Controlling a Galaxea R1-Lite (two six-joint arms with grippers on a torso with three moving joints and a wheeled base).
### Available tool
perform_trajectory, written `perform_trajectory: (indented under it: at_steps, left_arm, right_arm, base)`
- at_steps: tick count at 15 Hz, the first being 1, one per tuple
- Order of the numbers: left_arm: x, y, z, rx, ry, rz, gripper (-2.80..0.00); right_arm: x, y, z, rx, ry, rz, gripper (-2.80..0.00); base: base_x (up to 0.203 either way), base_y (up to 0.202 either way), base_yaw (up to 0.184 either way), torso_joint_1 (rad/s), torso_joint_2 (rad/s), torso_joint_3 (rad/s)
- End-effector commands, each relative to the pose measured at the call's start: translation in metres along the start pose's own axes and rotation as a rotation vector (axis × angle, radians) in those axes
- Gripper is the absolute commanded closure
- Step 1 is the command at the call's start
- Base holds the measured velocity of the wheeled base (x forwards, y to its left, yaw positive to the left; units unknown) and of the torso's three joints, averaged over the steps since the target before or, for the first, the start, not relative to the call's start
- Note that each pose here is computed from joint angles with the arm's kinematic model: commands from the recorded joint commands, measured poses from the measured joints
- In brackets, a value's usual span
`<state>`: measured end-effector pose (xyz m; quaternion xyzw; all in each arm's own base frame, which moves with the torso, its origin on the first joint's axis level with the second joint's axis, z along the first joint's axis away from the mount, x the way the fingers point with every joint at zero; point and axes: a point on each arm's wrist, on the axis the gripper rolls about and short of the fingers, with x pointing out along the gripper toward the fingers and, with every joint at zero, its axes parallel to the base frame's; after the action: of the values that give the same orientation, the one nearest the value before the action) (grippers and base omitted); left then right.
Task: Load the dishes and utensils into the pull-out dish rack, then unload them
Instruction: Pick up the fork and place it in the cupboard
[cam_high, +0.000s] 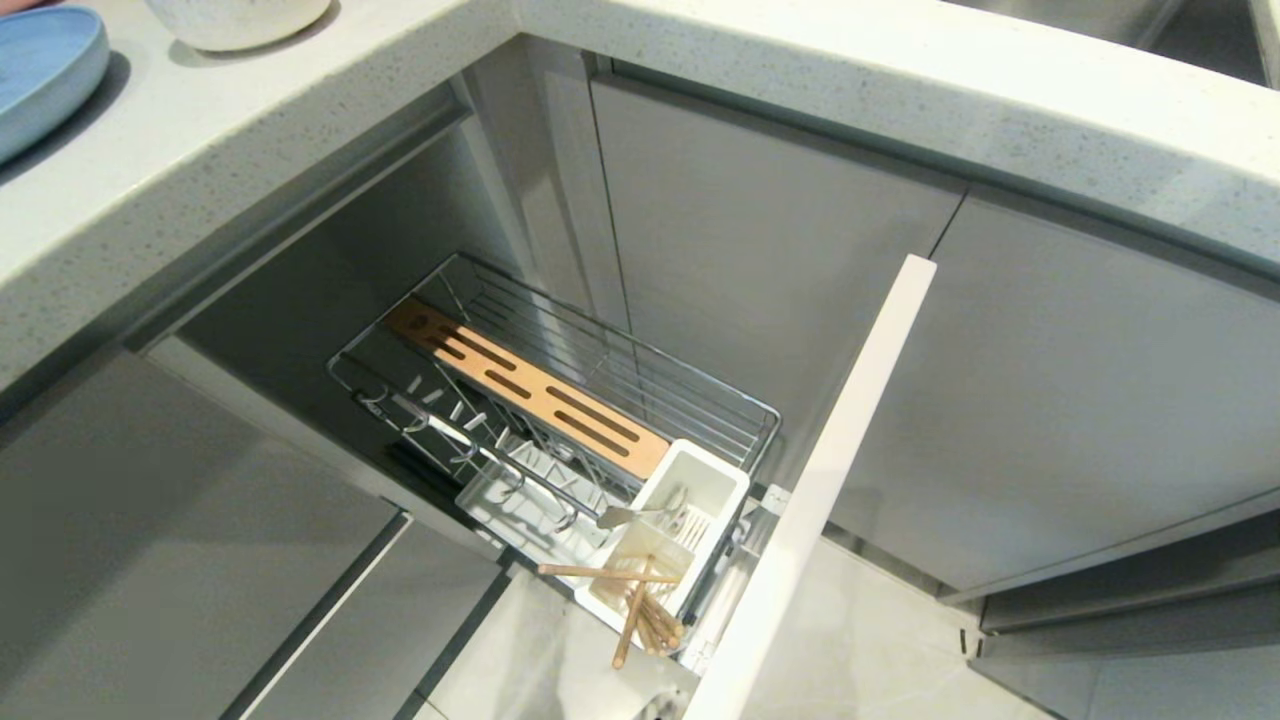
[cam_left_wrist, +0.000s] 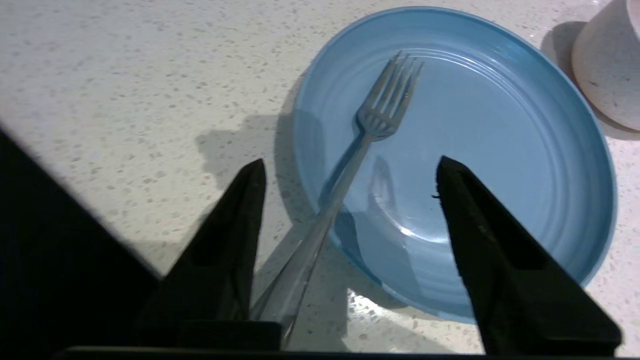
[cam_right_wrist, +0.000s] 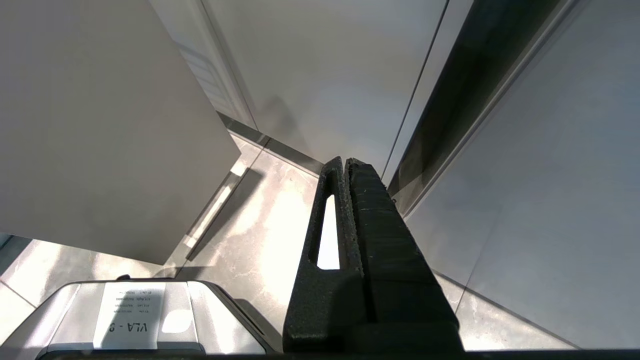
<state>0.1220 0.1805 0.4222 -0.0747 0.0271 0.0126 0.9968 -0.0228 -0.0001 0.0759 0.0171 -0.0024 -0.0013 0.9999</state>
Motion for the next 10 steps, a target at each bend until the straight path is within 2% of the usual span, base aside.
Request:
perform_trajectory:
  at_steps: [1, 5, 10]
  left_arm:
    - [0.007, -0.005, -0.001, -0.004, 0.009, -0.042, -2.80]
    - [0.017, -0.016, -0.006, -0.010, 0.026, -0.110, -2.80]
    - [0.023, -0.019, -0.008, -0.016, 0.037, -0.143, -2.80]
  right_arm:
    - [0.000, 0.000, 0.000, 0.000, -0.003, 0.000, 0.00]
    - [0.000, 0.000, 0.000, 0.000, -0.003, 0.001, 0.00]
    - [0.000, 0.000, 0.000, 0.000, -0.003, 0.001, 0.00]
  base:
    - [0.000, 0.000, 0.000, 0.000, 0.00, 0.000]
    - [0.000, 0.000, 0.000, 0.000, 0.00, 0.000]
    - [0.000, 0.000, 0.000, 0.000, 0.00, 0.000]
